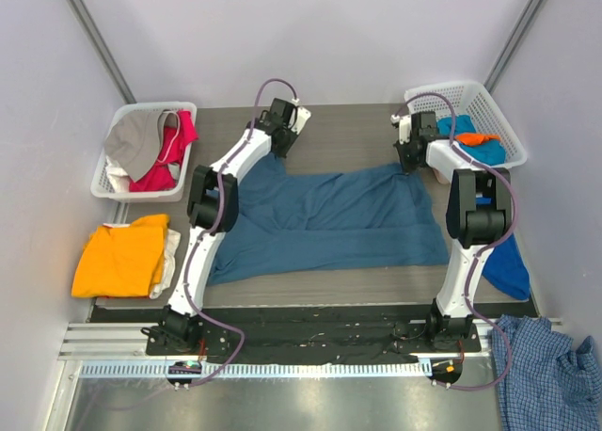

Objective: Fold and stack the t-shirts
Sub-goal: Grap the side of the flattened tshirt furthest away from the robot with both arms, then fold the other side of the tshirt into a rectangle

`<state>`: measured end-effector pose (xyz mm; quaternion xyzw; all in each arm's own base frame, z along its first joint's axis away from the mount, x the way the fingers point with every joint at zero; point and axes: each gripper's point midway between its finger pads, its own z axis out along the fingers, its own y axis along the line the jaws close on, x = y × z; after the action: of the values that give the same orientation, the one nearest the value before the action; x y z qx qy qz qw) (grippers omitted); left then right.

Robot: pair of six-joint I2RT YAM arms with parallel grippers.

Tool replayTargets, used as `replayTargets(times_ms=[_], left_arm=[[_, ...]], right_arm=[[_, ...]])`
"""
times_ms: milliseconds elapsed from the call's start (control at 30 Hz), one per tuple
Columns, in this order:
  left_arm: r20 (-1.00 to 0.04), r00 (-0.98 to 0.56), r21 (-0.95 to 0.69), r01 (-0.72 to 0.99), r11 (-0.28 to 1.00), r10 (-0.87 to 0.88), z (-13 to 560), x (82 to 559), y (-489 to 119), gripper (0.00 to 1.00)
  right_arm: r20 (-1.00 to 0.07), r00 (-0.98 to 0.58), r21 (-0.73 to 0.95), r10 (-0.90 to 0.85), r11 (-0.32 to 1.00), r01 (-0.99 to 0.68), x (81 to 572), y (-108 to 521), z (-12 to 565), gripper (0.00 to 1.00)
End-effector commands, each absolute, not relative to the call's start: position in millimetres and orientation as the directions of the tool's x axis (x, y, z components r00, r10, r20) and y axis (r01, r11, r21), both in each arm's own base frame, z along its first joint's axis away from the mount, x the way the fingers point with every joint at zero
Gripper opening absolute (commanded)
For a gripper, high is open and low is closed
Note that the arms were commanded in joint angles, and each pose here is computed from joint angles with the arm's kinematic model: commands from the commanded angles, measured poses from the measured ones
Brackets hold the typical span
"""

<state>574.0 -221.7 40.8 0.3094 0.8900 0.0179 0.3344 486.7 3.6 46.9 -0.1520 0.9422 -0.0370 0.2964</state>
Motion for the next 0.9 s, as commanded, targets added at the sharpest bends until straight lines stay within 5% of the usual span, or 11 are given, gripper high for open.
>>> replayTargets(times_ms=[0, 867], left_arm=[[-0.701, -0.495, 0.297, 0.451, 0.841, 0.513, 153, 578, -211, 0.00], [-0.513, -0.541, 0.403, 0.534, 0.743, 0.666, 181, 416, -174, 0.00]], right_arm=[[-0.652, -0.691, -0.196, -0.313, 0.950, -0.245, 497, 3, 107, 0.01], [-0.599, -0.686, -0.304, -0.413, 0.910, -0.281, 389, -15, 132, 0.01]])
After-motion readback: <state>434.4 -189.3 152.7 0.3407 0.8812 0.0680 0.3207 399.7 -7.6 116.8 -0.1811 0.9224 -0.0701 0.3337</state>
